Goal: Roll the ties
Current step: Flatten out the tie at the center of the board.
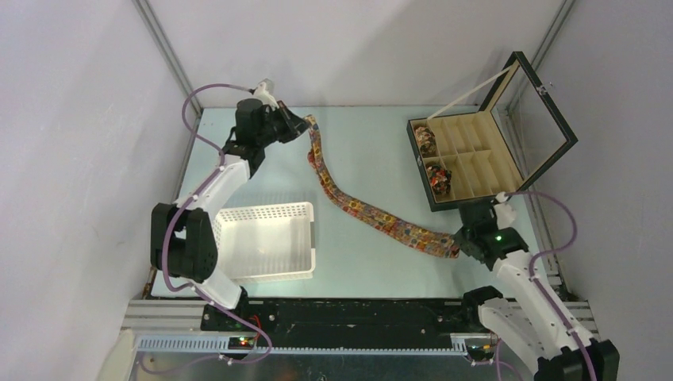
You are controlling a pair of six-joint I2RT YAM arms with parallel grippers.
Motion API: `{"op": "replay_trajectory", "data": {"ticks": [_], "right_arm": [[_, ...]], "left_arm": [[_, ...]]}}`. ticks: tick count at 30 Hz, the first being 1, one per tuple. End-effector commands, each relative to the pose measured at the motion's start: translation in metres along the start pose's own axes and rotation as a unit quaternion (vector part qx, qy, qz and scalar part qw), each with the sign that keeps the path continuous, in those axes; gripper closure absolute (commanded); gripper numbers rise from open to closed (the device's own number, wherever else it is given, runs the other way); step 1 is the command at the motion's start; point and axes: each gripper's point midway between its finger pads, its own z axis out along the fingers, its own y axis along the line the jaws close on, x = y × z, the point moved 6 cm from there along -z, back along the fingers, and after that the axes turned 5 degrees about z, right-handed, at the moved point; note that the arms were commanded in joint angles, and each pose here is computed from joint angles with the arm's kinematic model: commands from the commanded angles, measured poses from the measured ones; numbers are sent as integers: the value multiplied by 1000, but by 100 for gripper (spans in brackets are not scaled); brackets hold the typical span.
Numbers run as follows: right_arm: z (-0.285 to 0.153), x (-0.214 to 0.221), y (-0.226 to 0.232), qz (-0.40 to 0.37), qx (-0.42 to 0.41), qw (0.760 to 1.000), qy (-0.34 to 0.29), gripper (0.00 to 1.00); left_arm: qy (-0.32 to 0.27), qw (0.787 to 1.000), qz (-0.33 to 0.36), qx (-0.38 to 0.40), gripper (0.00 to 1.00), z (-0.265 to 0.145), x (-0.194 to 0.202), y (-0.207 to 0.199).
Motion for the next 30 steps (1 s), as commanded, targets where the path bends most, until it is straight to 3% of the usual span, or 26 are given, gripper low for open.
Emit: {"op": "replay_trajectory", "data": {"ticks": [1,4,14,30], "right_arm": [[-36,-45,-3,3,19,998,-66,100],[-52,-50,-4,40,-7,997,-61,100],[-134,-90,-21,81,-31,984,-155,100],[-131,-86,-29,76,-12,986,-145,93]], "left_arm": [[19,999,38,11,100,7,10,-12],[38,998,50,3,100,13,24,-13],[74,994,58,-53,100,19,64,10],[126,980,91,-127,100,53,101,45]]}}
